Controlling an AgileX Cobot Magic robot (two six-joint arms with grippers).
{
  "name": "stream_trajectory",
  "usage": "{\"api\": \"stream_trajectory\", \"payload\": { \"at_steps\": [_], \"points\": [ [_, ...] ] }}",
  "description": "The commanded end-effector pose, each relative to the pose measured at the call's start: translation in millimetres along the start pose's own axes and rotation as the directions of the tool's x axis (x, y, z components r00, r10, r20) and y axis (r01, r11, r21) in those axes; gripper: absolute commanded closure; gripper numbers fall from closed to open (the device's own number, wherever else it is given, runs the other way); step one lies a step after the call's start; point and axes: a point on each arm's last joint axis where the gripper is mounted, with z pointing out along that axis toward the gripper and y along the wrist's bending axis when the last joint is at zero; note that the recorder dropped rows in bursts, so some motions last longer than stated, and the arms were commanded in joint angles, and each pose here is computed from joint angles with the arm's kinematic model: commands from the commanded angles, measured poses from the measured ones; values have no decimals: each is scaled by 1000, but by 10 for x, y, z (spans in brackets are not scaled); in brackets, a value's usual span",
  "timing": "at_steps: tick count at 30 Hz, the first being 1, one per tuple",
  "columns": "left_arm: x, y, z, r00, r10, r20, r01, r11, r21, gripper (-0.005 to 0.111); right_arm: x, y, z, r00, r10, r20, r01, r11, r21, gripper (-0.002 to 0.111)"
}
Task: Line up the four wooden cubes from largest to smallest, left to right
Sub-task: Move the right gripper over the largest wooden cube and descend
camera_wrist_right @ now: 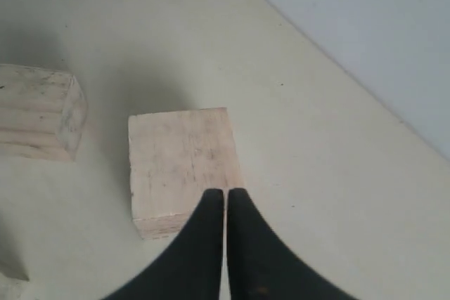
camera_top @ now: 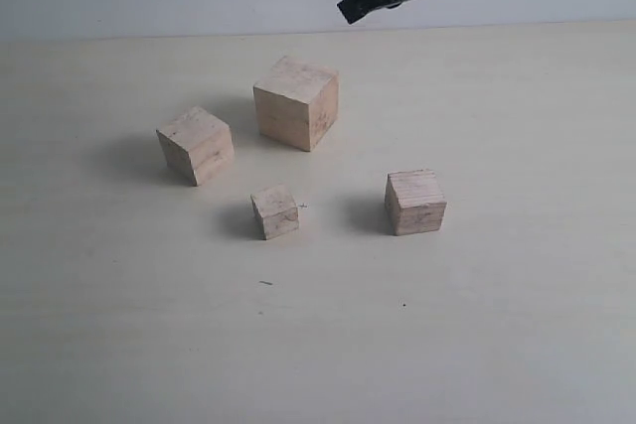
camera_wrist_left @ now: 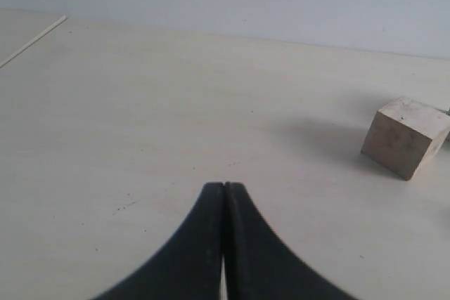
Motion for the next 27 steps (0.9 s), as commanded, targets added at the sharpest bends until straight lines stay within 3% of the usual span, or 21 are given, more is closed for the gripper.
{"api": "stream_trajectory", "payload": {
  "at_steps": [1,6,9,15,27],
  "points": [
    [-11,-4,-3,1000,-2,16,2,1000,7,107,38,32,198,995,82,50,-77,993,-92,87],
    [-11,-4,-3,1000,-2,16,2,1000,7,107,87,48,393,992,-9,128,27,990,-139,45],
    [-11,-4,-3,1000,-2,16,2,1000,7,107,109,43,478,987,36,156,-11,988,-153,24],
    [-11,-4,-3,1000,-2,16,2,1000,7,107,202,40,626,980,-90,176,116,982,-147,23],
    [-11,-4,-3,1000,-2,16,2,1000,7,107,343,44,891,970,-62,235,105,979,-175,21]
  ]
}}
